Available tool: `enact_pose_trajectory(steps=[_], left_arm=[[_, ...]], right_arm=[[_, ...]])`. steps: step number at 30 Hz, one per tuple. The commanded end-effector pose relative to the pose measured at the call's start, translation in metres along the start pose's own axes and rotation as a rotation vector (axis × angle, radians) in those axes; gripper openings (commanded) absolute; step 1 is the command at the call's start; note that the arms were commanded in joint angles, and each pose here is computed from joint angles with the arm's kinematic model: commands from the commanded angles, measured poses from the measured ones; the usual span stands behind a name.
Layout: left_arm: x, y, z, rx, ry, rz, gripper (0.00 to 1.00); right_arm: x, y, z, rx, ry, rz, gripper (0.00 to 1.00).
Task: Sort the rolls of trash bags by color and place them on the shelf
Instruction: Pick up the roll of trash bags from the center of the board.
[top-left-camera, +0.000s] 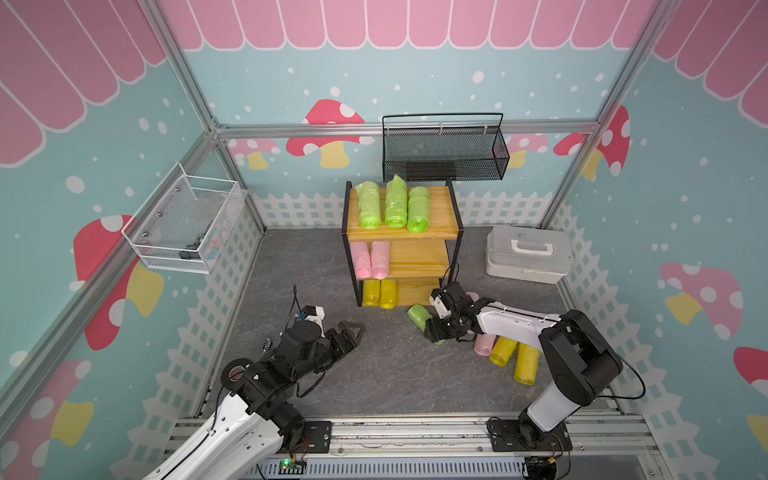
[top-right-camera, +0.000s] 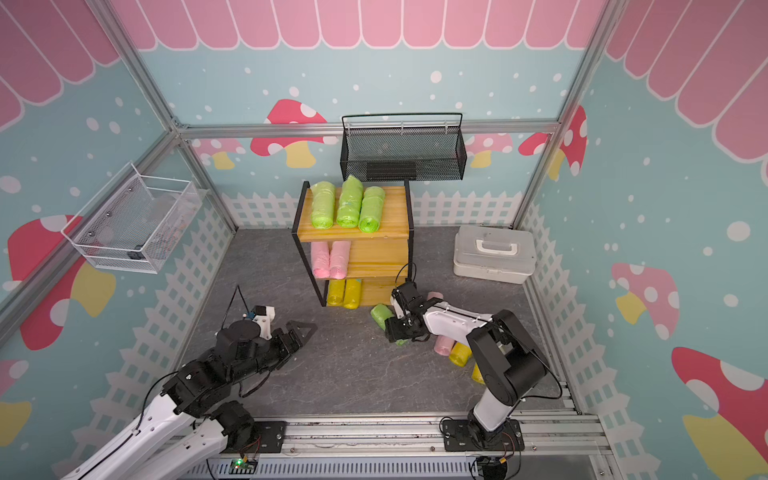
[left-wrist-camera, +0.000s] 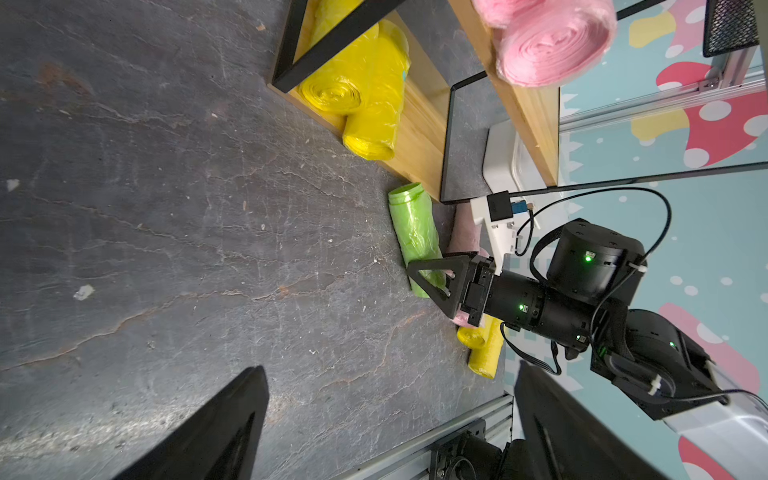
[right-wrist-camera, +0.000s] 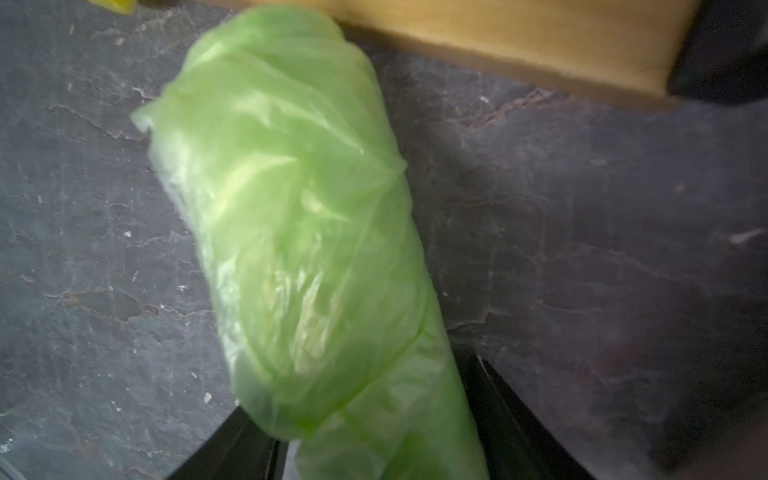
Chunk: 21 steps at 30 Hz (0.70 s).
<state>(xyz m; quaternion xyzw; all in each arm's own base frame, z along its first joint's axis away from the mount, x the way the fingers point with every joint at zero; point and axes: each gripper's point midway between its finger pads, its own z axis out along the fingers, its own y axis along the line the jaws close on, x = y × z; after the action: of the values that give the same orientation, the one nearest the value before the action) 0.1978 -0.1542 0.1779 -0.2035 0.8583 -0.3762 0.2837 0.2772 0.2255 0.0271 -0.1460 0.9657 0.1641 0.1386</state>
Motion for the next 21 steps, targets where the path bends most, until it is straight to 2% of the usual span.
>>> enact_pose_trajectory(steps=[1,10,17,21], left_arm=[[0.000,-0.002,0.003,0.015,0.003,-0.008,0.94],[0.001,-0.001,0.002,0.022,0.002,-0.012,0.92],[0.002,0.001,-0.001,0.033,-0.003,-0.023,0.96],[0.003,-0.005,-0.003,0.054,0.008,-0.004,0.99]], right_arm=[[0.026,0.001,0.011,0.026,0.112,0.015,0.63],[0.041,0.015,0.012,0.040,0.163,-0.001,0.45],[0.057,0.029,0.004,0.027,0.197,0.009,0.14],[0.063,0.045,-0.017,-0.023,0.188,0.014,0.01]])
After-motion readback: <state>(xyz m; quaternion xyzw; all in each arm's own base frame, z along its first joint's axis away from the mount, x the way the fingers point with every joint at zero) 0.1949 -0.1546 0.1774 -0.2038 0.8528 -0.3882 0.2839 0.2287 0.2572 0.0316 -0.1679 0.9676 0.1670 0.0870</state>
